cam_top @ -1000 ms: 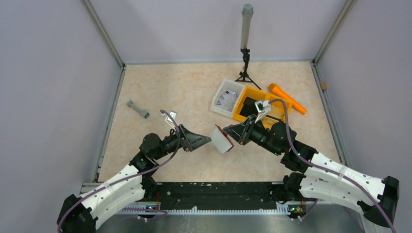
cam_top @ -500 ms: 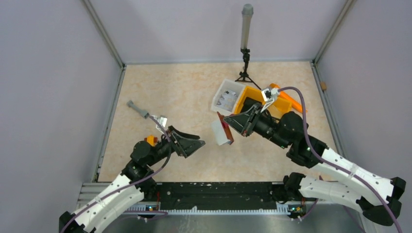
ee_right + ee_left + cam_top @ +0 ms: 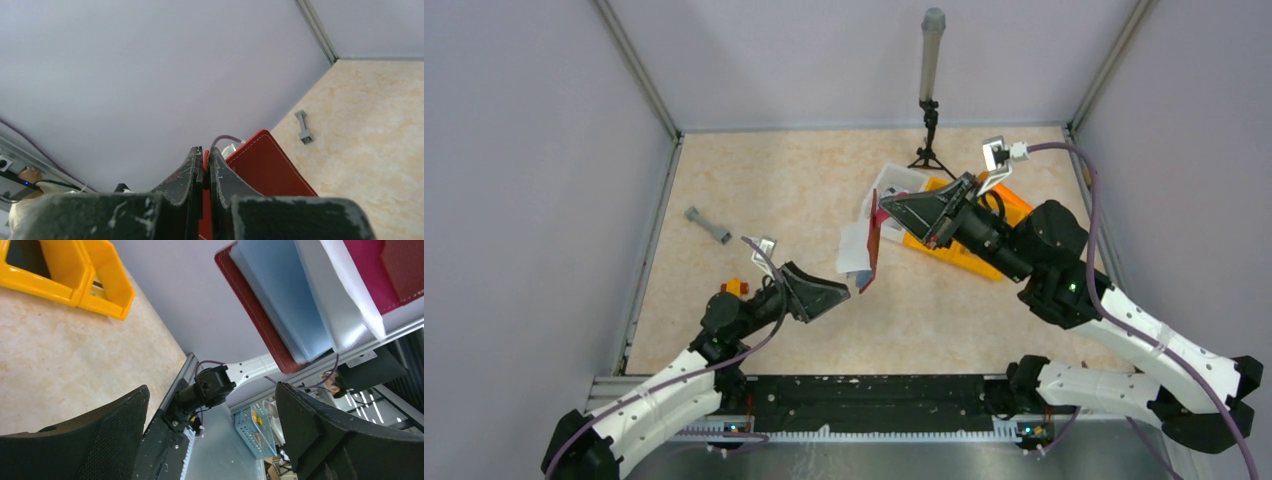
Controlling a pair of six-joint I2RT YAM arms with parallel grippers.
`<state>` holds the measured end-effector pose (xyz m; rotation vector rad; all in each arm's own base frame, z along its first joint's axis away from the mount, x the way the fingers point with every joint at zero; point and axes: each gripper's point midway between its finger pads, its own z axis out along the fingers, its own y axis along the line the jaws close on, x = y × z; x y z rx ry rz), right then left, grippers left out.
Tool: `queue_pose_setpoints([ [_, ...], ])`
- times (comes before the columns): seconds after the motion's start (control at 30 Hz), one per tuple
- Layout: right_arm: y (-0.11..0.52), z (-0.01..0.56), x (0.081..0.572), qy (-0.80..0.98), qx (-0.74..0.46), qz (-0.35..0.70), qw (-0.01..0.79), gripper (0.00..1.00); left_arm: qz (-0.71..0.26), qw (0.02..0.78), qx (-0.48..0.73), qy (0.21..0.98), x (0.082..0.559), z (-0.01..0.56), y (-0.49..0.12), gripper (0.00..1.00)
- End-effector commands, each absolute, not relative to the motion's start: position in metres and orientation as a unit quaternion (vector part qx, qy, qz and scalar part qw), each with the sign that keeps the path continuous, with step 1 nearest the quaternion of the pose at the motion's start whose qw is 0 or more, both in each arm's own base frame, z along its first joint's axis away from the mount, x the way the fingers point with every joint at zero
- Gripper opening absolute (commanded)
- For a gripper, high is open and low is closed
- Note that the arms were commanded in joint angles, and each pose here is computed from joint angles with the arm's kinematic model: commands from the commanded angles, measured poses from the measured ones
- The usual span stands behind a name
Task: Take the credit cards out of the card holder
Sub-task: Open the card holder at the center of the board.
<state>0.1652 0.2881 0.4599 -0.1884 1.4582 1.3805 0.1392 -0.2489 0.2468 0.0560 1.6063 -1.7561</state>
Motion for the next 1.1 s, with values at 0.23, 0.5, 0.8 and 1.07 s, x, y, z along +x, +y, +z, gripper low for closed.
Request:
queue_pose_setpoints([
  [0.23, 0.289, 0.52, 0.15, 0.535, -0.092, 0.637, 0.548, 0.0, -0.732, 0.387, 0.047, 0.559, 0.133, 0.295, -0.251, 0.99],
  [0.5, 0.29, 0.524, 0.148, 0.526, -0.09, 0.646, 0.545, 0.0, -0.744, 0.369, 0.049, 0.555, 0.138, 0.298, -0.26, 0.99],
  [0.8, 0.29, 0.519, 0.143, 0.529, -0.094, 0.653, 0.534, 0.0, -0.753, 0.389, 0.064, 0.527, 0.134, 0.319, -0.257, 0.99],
  [1.07, 0.293, 0.52, 0.141, 0.526, -0.098, 0.661, 0.526, 0.0, -0.75, 0.38, 0.063, 0.538, 0.14, 0.316, -0.263, 0.99],
])
